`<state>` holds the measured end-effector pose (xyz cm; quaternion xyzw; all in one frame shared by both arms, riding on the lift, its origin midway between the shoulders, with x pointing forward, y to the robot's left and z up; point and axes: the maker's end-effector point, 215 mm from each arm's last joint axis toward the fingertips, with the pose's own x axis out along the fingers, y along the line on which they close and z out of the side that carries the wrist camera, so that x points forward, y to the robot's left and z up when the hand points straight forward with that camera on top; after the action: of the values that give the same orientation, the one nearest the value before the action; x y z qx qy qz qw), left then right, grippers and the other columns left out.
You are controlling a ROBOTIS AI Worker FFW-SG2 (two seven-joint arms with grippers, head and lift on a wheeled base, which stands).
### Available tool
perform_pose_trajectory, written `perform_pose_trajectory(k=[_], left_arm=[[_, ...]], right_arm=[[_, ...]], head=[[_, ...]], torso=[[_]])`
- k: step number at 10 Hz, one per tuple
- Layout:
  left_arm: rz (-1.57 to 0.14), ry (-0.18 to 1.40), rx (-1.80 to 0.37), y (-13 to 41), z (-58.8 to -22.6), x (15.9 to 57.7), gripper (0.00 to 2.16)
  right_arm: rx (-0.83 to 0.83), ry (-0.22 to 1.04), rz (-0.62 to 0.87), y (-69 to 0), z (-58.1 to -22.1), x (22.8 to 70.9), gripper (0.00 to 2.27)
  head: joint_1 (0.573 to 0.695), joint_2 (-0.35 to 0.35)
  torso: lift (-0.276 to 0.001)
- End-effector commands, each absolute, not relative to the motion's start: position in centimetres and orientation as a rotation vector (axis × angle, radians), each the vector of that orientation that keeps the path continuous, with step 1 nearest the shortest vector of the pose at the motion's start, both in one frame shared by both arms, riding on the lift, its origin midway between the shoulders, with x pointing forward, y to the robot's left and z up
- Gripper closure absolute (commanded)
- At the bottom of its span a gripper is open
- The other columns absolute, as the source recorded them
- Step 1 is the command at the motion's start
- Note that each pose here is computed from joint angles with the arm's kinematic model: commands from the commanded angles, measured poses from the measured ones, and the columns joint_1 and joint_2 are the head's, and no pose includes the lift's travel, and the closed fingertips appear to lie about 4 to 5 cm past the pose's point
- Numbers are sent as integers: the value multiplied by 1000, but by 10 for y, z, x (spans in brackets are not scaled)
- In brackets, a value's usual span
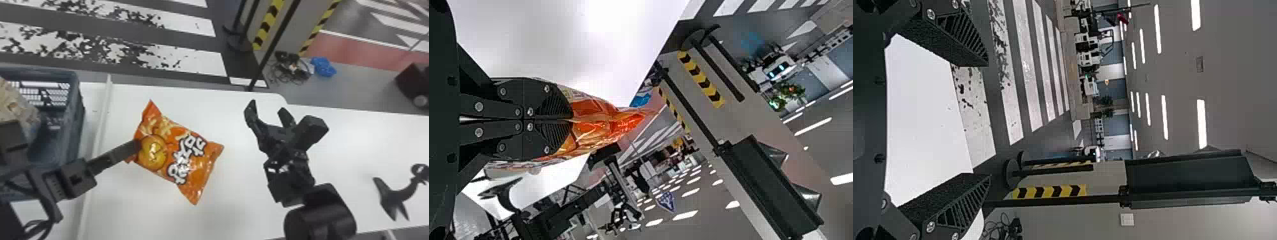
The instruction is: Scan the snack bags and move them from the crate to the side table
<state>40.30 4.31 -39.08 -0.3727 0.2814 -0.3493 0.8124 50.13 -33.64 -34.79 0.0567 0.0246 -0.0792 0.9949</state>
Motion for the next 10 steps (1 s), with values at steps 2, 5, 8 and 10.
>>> perform_pose_trajectory(k=[2, 5, 8, 10], left_arm=[[-808, 677, -787, -7, -412, 394, 1868], [-843, 767, -734, -55, -447, 376, 1865], [-800, 787, -709, -61, -476, 383, 1858], [-776, 765, -681, -64, -480, 391, 1139]], right_arm=[[116, 46, -158, -337, -347, 501, 144], [123, 41, -157, -336, -346, 501, 144], [125, 42, -154, -334, -347, 501, 144], [126, 43, -149, -332, -348, 499, 144]], head=[[695, -350], [695, -350], [695, -350], [695, -350]], torso=[[-87], [-87], [-87], [-87]])
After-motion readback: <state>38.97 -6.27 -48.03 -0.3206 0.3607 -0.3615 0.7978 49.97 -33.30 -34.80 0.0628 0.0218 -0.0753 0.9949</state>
